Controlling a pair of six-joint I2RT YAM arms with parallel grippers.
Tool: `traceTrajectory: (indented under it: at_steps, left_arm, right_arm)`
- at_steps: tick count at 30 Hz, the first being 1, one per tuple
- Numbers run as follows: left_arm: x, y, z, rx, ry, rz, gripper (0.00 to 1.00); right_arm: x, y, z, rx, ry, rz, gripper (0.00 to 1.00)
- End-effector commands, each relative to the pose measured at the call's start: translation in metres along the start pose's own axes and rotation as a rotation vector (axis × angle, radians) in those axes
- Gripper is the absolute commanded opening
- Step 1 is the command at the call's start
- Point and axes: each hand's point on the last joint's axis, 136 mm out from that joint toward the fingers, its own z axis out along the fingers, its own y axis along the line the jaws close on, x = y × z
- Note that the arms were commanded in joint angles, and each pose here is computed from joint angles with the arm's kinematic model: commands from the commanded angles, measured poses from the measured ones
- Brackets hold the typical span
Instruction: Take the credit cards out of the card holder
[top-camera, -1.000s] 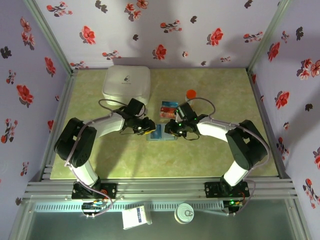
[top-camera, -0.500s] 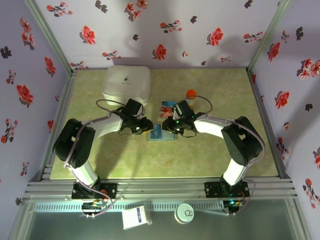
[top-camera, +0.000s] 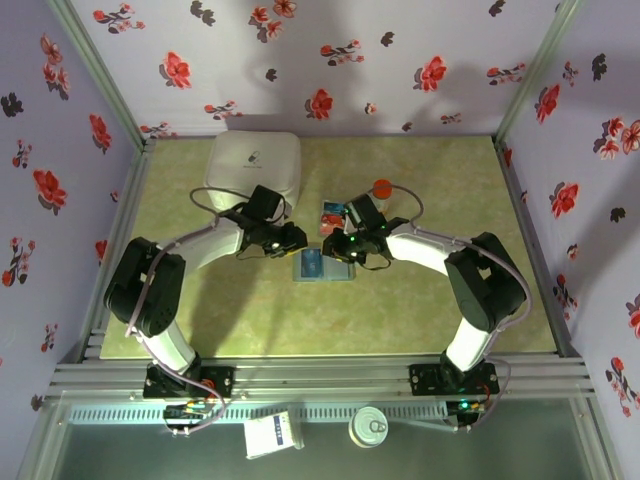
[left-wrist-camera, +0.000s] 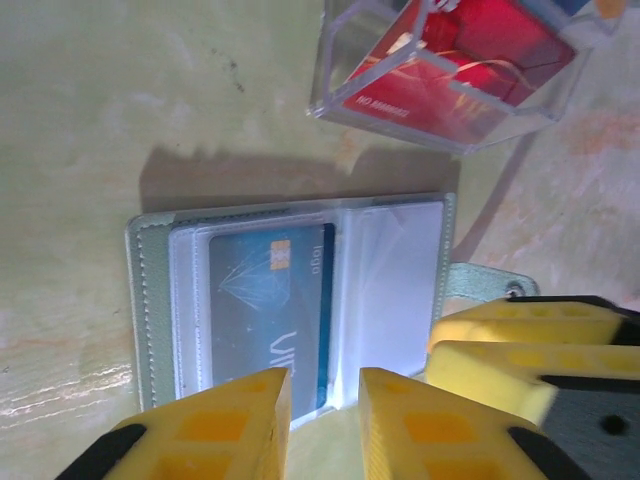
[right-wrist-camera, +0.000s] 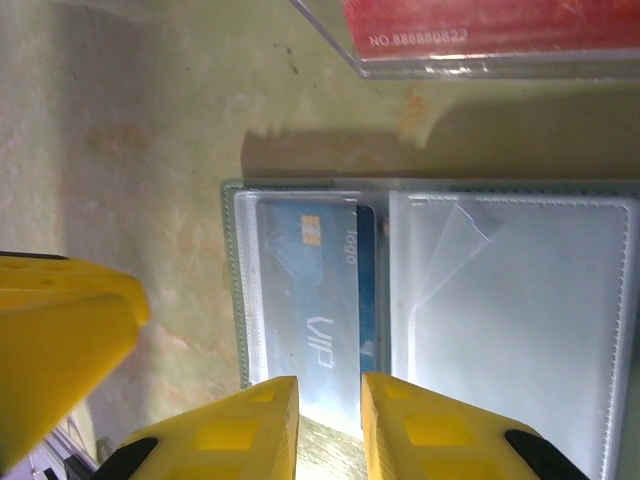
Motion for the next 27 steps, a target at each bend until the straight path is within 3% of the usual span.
traceTrajectory:
  at_steps: [1,19,27]
  left_arm:
    - [-0.013,-0.014,-0.024,0.010,-0.050,0.066,0.24]
    - [0.011,0.004,-0.011,0.006,-0.050,0.021,0.25]
    - [0.015,-0.003,-0.012,0.003,-0.056,0.028,0.20]
  right_arm:
    - [0.000,0.009,-0.002,-0.009,0.010,-0.023,0.23]
    - [0.006,0.009,0.000,-0.070,-0.039,-0.017,0.24]
    - [0.010,0.012,-0.007,-0.083,-0.046,-0.040,0.25]
